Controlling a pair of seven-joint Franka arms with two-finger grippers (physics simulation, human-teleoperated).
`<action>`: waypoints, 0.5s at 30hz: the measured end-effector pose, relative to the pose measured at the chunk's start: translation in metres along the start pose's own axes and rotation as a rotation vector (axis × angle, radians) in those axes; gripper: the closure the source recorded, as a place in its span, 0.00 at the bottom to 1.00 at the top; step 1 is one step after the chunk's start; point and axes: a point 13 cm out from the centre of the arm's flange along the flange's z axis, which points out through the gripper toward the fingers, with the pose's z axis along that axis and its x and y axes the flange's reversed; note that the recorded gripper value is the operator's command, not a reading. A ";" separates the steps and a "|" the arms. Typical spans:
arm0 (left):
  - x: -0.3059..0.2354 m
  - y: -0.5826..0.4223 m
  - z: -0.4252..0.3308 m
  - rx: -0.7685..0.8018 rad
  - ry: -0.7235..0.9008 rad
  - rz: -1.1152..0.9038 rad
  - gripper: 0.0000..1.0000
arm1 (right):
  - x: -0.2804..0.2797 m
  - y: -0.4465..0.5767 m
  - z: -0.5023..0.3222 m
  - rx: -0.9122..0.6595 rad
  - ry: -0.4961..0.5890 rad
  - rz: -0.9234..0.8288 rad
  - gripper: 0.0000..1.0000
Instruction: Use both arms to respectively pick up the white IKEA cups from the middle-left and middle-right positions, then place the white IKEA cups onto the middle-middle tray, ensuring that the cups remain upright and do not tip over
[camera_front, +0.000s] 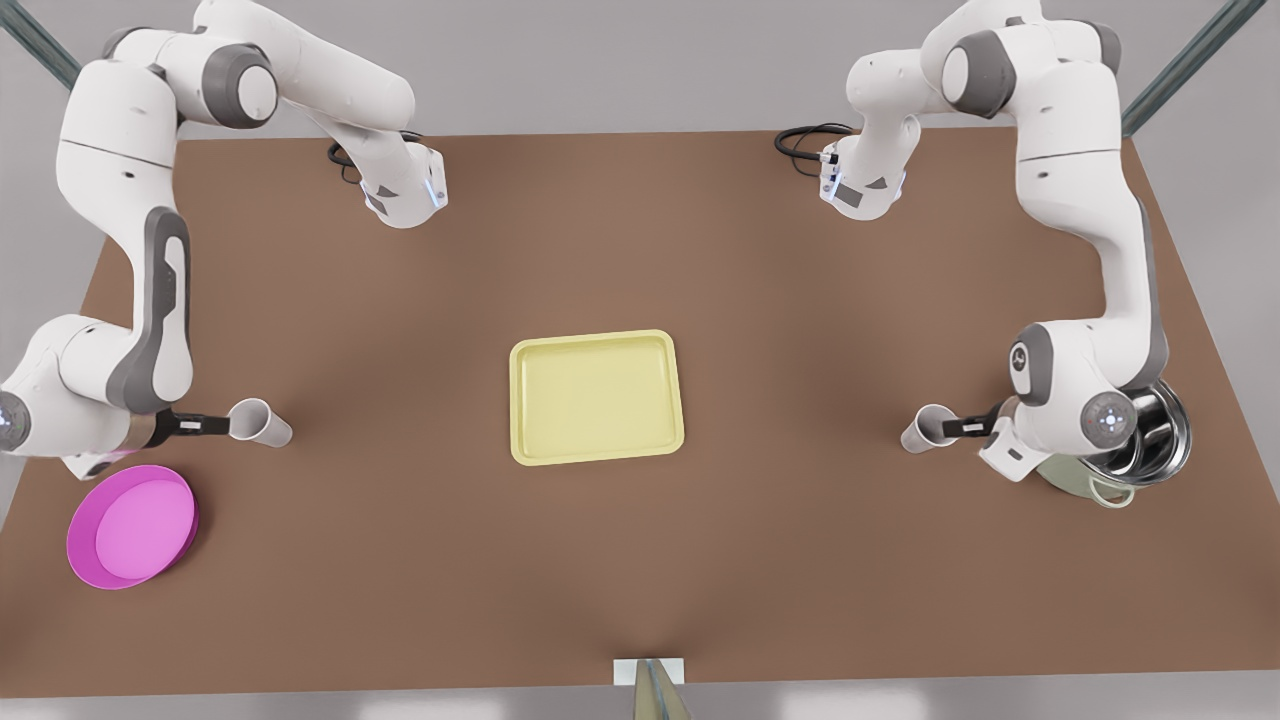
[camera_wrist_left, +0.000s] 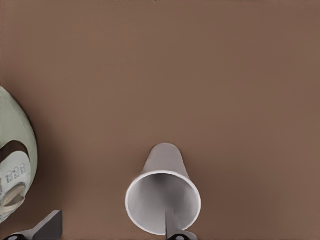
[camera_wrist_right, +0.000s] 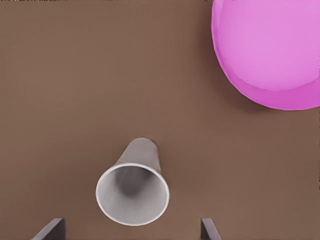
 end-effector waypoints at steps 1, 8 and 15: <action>0.000 0.002 0.006 0.000 -0.001 -0.006 0.00 | 0.000 -0.002 0.008 0.003 -0.016 -0.009 0.00; -0.006 0.007 0.059 0.002 0.004 -0.033 0.00 | 0.011 -0.021 0.069 0.011 -0.118 -0.035 0.00; -0.007 -0.012 0.068 0.104 0.019 -0.104 0.68 | 0.003 -0.033 0.105 0.022 -0.188 -0.055 0.00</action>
